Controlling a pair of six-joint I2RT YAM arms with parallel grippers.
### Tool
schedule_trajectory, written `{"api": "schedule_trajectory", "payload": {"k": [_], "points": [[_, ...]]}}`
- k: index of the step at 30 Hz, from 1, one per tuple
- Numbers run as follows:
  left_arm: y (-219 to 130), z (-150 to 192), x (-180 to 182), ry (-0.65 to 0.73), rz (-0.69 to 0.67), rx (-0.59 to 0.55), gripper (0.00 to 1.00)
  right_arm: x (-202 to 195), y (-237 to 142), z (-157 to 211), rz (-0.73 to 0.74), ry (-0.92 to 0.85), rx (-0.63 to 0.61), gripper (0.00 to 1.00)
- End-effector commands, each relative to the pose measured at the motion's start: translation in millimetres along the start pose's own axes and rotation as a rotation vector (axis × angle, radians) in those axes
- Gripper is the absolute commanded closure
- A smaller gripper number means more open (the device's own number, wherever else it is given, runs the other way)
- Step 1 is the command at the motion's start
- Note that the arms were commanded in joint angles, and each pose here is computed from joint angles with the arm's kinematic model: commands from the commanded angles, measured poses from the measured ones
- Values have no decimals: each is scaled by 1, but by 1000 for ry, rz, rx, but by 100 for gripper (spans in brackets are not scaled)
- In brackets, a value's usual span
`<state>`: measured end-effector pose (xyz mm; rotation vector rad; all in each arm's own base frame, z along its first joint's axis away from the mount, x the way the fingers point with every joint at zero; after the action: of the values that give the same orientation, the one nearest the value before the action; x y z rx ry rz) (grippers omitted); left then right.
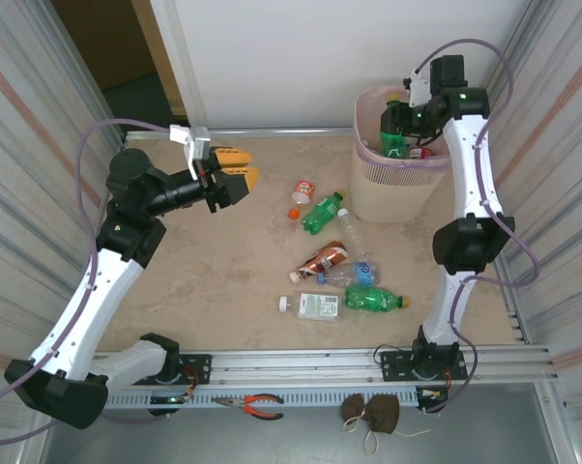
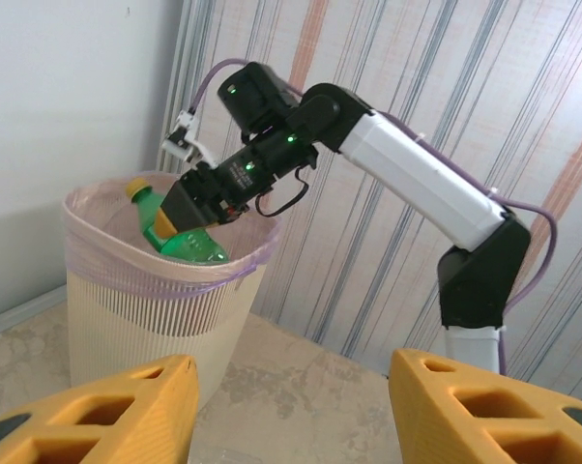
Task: Put the plastic bottles in the bin
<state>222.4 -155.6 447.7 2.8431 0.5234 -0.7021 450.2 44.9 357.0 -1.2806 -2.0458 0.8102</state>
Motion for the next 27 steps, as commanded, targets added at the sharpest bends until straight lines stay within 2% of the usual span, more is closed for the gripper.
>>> {"api": "schedule_trajectory", "payload": {"k": [1, 12, 17, 21, 23, 27], "points": [[-2, -2, -2, 14, 8, -25, 46, 10, 10, 9, -89, 56, 91, 54], [0, 2, 5, -5, -11, -19, 46, 6, 69, 28, -190, 111, 230, 49], [3, 4, 11, -29, -20, -10, 46, 1, 88, 40, -199, 124, 296, 42], [7, 6, 18, -47, -35, -3, 46, 2, 85, 38, -205, 128, 284, 35], [9, 6, 21, -60, -43, 1, 46, 4, 78, 33, -215, 126, 259, 28], [13, 6, 27, -83, -59, 11, 46, 9, 57, 21, -227, 123, 183, 21]]}}
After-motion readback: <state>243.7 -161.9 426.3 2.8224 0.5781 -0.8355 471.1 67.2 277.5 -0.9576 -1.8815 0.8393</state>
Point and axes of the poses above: each hand's point on the last joint's axis, 136 mm out from that joint toward the fingers, its own y axis out along the fingers, its own x axis along the line the jaws close on, z = x × y, the point moved 8 cm from there along -y, back along the fingers, and after that the axes turned 14 degrees about -y, right-handed, at the moved point
